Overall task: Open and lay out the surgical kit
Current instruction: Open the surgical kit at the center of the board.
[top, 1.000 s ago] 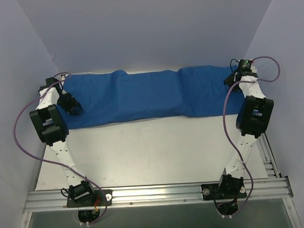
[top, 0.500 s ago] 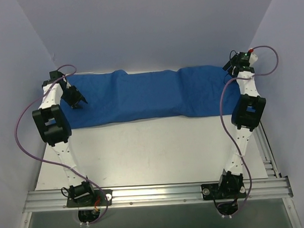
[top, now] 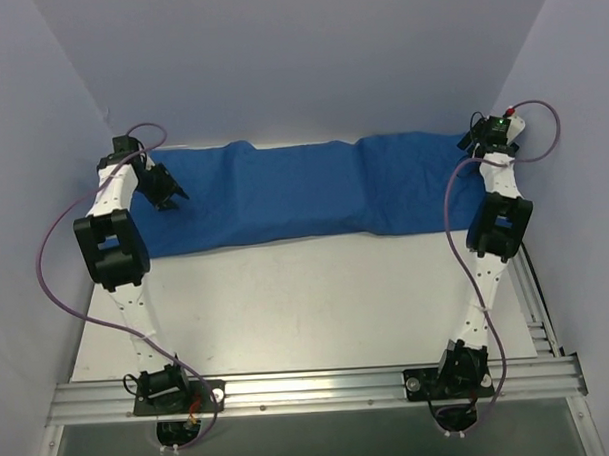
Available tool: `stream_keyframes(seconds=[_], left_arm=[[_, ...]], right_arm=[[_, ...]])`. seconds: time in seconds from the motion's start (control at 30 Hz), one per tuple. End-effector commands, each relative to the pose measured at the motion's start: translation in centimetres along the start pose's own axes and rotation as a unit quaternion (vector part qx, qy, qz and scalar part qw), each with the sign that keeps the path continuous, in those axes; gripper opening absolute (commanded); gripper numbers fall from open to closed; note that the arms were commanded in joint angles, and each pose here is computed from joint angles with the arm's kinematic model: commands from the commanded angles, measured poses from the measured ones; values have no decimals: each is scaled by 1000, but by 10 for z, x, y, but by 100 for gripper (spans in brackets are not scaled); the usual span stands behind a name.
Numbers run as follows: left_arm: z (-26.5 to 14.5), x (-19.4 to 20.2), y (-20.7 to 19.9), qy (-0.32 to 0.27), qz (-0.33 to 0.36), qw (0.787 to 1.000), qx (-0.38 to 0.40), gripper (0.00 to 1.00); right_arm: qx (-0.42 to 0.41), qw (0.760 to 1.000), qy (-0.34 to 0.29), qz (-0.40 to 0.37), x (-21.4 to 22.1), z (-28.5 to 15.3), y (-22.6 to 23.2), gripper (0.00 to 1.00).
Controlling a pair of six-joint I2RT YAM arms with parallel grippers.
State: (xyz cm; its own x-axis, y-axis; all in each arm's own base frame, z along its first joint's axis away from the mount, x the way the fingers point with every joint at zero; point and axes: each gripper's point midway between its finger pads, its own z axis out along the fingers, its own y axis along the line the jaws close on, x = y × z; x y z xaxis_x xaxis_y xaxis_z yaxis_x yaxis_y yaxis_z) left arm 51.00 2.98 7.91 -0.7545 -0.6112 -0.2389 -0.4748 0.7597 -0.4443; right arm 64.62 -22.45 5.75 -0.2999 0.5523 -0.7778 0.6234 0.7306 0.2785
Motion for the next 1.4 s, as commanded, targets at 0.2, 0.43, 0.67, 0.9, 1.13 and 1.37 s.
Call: stream_keyframes(seconds=[0.2,0.43,0.67,0.9,1.13,1.37], left_arm=[[-14,-21,-35,-40,13,998,49,51],[-14,-20,-40,-39,14,998,53,51],[-17,-17,-44,-41,13,997,59,51],[-19,-12,-45,-40,13,997,59,51],[-23,-11,-47,-42,13,997,60,51],[-31,-7,-55,-40,18,997,69,51]], right_arm=[[8,998,-63,3,-36,21,-18,85],[8,996,-80,38,-25,40,-18,83],[2,997,-65,32,-4,51,-12,81],[-5,997,-70,30,3,60,-6,70],[-11,995,-89,41,-11,54,1,40],[-18,993,-106,46,-38,32,8,17]])
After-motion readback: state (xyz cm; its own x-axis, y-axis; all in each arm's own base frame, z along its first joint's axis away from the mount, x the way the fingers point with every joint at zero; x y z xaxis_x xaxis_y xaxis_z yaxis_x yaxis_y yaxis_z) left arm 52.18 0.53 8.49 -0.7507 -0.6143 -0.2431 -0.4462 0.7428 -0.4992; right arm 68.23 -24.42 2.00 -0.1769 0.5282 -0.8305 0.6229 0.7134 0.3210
